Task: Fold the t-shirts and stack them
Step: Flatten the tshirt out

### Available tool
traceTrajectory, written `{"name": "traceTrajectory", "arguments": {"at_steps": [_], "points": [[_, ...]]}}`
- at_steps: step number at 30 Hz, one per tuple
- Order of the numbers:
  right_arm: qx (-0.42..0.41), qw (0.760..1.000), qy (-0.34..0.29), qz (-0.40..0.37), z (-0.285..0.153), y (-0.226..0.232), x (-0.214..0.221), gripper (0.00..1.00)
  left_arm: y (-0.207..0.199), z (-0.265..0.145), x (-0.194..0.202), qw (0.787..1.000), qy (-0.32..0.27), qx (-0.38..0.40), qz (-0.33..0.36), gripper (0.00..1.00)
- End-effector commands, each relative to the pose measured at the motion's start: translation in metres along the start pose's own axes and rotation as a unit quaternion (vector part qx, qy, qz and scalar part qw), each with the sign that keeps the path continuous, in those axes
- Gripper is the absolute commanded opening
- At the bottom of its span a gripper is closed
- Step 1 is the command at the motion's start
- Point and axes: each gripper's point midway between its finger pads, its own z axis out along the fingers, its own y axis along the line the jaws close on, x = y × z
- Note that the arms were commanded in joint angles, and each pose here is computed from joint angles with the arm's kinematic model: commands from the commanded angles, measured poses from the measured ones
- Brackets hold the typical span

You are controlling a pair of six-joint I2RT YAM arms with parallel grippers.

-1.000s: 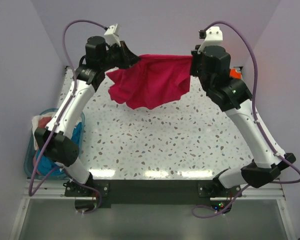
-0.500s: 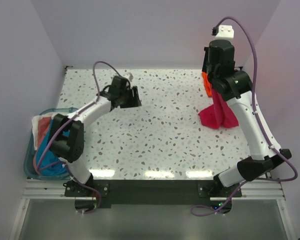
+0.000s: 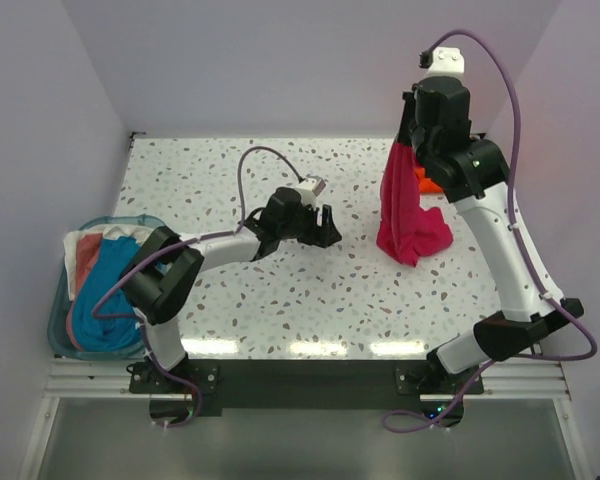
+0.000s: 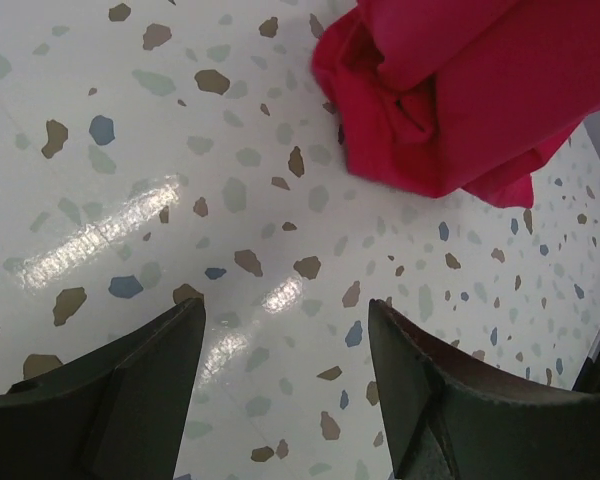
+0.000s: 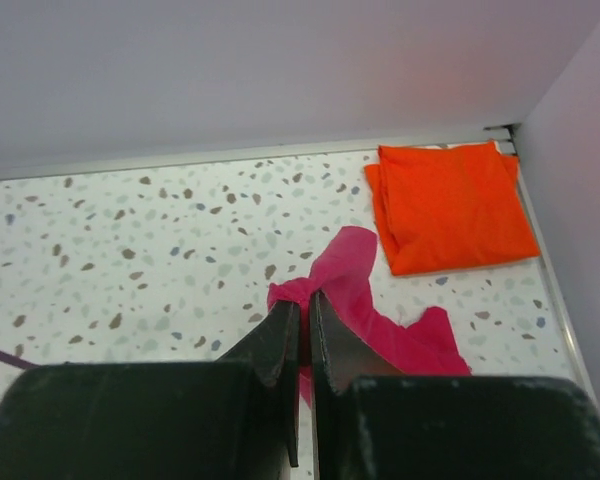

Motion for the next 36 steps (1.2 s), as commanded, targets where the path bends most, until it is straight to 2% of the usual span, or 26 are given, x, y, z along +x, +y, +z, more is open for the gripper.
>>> {"name": "traceTrajectory", "arguments": {"at_steps": [1, 3, 5, 11, 15, 17, 18, 19, 21, 22, 24, 25, 26, 29, 31, 32, 36], "points": [[-0.068, 0.993, -0.076, 0.051, -0.053, 0.021, -0.058, 0.0, -0.026, -0.014, -0.042, 0.994, -0.095, 0.052, 0.021, 0.71], [-0.069, 0.992, -0.097, 0.052, -0.068, 0.023, -0.074, 0.0, -0.025, -0.017, -0.042, 0.994, -0.098, 0.049, 0.029, 0.71], [-0.075, 0.992, -0.093, 0.048, -0.07, 0.031, -0.076, 0.0, -0.022, -0.016, -0.039, 0.994, -0.093, 0.042, 0.032, 0.71], [-0.07, 0.987, -0.131, 0.063, -0.089, 0.02, -0.107, 0.0, -0.009, -0.014, -0.025, 0.995, -0.09, 0.021, 0.032, 0.72], [-0.068, 0.987, -0.135, 0.061, -0.091, 0.017, -0.11, 0.0, -0.002, -0.012, -0.026, 0.994, -0.097, 0.009, 0.041, 0.72], [-0.069, 0.987, -0.133, 0.061, -0.092, 0.016, -0.108, 0.0, 0.005, -0.009, -0.025, 0.994, -0.098, -0.007, 0.04, 0.68], [-0.068, 0.987, -0.134, 0.061, -0.093, 0.015, -0.108, 0.0, 0.007, -0.008, -0.025, 0.994, -0.097, -0.013, 0.039, 0.65], [-0.066, 0.987, -0.134, 0.059, -0.092, 0.015, -0.108, 0.0, 0.01, -0.007, -0.025, 0.994, -0.096, -0.02, 0.038, 0.52], [-0.059, 0.987, -0.136, 0.059, -0.093, 0.011, -0.108, 0.0, 0.017, -0.008, -0.028, 0.994, -0.097, -0.042, 0.031, 0.41], [-0.056, 0.987, -0.137, 0.056, -0.093, 0.009, -0.108, 0.0, 0.019, -0.008, -0.028, 0.994, -0.095, -0.05, 0.027, 0.25], [-0.048, 0.988, -0.139, 0.055, -0.094, 0.005, -0.108, 0.0, 0.02, -0.011, -0.033, 0.993, -0.098, -0.061, 0.024, 0.16], [-0.042, 0.988, -0.14, 0.049, -0.094, 0.003, -0.108, 0.0, 0.02, -0.012, -0.034, 0.993, -0.097, -0.064, 0.023, 0.03], [-0.034, 0.989, -0.138, 0.045, -0.092, 0.001, -0.106, 0.0, 0.019, -0.014, -0.038, 0.993, -0.097, -0.068, 0.021, 0.0], [0.002, 0.991, -0.132, 0.03, -0.085, -0.012, -0.101, 0.0, 0.014, -0.032, -0.046, 0.991, -0.104, -0.076, 0.019, 0.0], [0.026, 0.991, -0.125, 0.03, -0.078, -0.028, -0.097, 0.0, 0.009, -0.055, -0.056, 0.99, -0.11, -0.087, 0.02, 0.0], [0.034, 0.991, -0.122, 0.033, -0.074, -0.035, -0.095, 0.0, 0.016, -0.066, -0.065, 0.985, -0.126, -0.116, 0.02, 0.0], [0.073, 0.99, -0.112, 0.04, -0.063, -0.064, -0.088, 0.0, 0.022, -0.132, -0.097, 0.975, -0.161, -0.154, -0.007, 0.0]]}}
